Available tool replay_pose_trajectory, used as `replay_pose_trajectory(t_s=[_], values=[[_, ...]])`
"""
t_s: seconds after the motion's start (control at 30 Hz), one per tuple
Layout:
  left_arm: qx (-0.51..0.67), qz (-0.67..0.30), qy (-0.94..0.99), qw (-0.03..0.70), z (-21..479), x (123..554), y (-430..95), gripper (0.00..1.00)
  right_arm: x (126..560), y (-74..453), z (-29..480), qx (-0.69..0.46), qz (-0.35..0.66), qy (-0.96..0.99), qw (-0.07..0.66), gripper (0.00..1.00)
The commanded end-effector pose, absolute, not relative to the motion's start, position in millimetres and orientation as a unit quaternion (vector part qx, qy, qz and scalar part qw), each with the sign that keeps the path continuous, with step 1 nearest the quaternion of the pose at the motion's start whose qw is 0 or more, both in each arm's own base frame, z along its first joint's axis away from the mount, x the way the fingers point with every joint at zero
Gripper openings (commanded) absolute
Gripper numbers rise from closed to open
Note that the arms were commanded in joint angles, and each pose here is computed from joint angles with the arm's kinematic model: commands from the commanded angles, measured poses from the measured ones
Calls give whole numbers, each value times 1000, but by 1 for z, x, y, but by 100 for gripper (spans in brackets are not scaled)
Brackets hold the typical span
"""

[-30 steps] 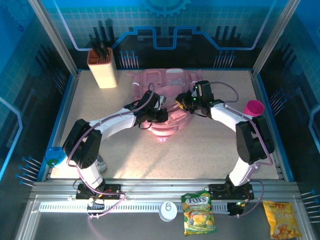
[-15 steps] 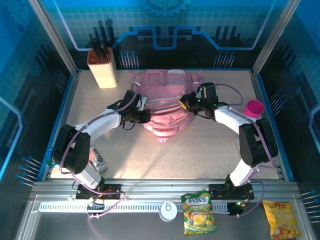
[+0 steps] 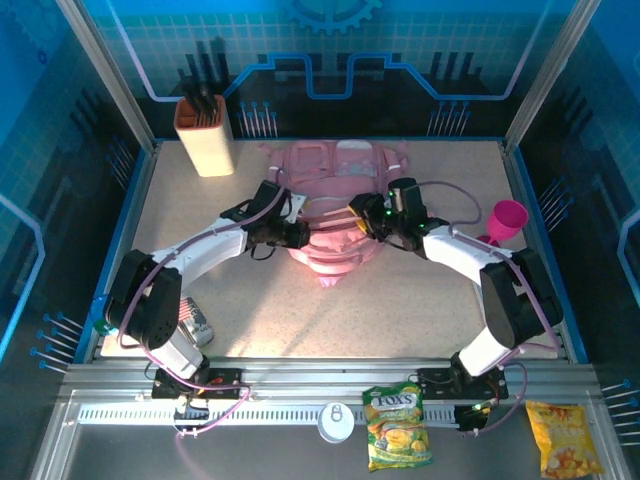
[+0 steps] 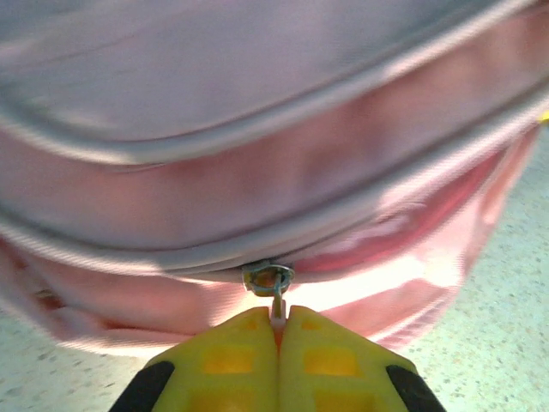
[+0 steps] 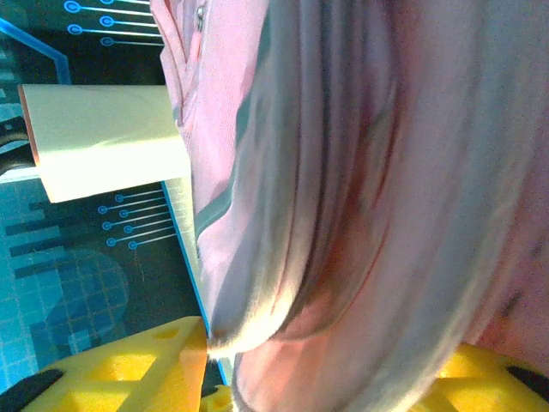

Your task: Pack the student bag

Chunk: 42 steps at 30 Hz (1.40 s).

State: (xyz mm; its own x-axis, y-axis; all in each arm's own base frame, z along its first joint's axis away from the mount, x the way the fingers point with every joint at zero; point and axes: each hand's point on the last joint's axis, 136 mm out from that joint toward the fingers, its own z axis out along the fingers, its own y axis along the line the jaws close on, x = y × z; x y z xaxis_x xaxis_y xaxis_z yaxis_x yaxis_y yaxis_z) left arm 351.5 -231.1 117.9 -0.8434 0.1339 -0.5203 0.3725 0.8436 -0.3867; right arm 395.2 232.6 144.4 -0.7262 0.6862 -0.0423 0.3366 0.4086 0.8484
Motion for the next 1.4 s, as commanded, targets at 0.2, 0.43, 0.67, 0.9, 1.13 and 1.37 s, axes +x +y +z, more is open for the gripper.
replay_pose_trajectory(t_s=[0.2,0.43,0.67,0.9,1.13,1.37], values=[[197,-280,900,270,149,347,-272,0,403,244,147,363,424,799,221,49],[200,-244,910,267,140,350,-260,0,414,250,144,356,420,805,221,39],[164,-201,929,264,126,361,-211,0,417,221,161,347,409,804,256,13],[139,-178,938,263,117,377,-164,0,418,196,190,316,417,803,287,9],[111,-170,935,291,113,423,-135,0,418,204,200,273,449,812,255,10],[99,-186,926,313,115,480,-129,0,413,221,204,234,477,817,225,9]])
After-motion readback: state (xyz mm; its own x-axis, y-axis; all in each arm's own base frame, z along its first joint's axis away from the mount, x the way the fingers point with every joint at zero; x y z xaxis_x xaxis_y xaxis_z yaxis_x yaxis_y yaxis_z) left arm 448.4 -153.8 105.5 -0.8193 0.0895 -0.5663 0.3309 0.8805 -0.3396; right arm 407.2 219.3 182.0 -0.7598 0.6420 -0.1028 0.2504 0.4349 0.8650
